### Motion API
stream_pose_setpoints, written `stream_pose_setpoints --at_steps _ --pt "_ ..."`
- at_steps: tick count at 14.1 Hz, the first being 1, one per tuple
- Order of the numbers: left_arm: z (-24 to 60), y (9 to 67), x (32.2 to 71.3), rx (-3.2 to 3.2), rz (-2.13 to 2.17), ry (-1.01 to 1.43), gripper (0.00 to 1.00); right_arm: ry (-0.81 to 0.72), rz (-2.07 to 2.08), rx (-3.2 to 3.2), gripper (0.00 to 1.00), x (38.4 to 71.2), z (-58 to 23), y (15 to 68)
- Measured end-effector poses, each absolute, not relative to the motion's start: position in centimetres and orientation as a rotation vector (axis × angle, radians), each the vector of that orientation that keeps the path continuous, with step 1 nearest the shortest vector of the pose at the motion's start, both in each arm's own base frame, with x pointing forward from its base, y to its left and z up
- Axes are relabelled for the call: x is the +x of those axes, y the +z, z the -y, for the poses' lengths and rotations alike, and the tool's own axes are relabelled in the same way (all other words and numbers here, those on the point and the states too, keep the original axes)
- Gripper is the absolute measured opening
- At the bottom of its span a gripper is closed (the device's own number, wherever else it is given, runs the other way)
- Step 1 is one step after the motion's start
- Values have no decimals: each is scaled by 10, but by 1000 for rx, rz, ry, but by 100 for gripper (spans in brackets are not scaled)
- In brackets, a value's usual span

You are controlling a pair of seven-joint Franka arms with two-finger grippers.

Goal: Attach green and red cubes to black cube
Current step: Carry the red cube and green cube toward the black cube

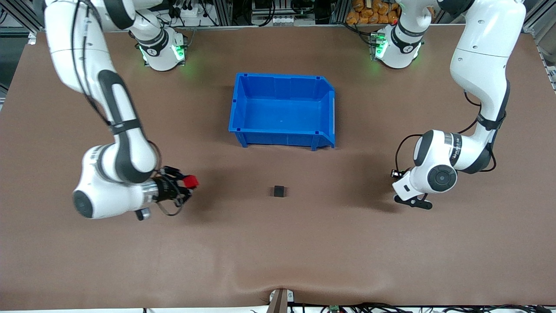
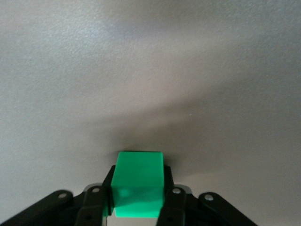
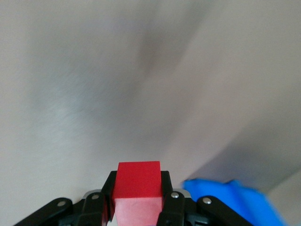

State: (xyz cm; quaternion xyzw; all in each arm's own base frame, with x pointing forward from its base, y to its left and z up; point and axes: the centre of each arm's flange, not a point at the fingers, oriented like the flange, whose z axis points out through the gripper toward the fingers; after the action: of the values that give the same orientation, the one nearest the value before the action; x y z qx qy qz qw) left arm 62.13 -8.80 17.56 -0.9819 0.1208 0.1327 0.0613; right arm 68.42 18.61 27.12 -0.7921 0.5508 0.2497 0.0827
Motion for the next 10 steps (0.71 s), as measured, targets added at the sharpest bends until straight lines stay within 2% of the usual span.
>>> stream_pose_setpoints --at_steps 4,10 --pt "97 200 635 -2991 -76 304 40 560 -1849 -2191 40 675 -274 248" --pt "177 245 647 -2963 740 143 40 456 -2018 -2008 40 648 -354 194"
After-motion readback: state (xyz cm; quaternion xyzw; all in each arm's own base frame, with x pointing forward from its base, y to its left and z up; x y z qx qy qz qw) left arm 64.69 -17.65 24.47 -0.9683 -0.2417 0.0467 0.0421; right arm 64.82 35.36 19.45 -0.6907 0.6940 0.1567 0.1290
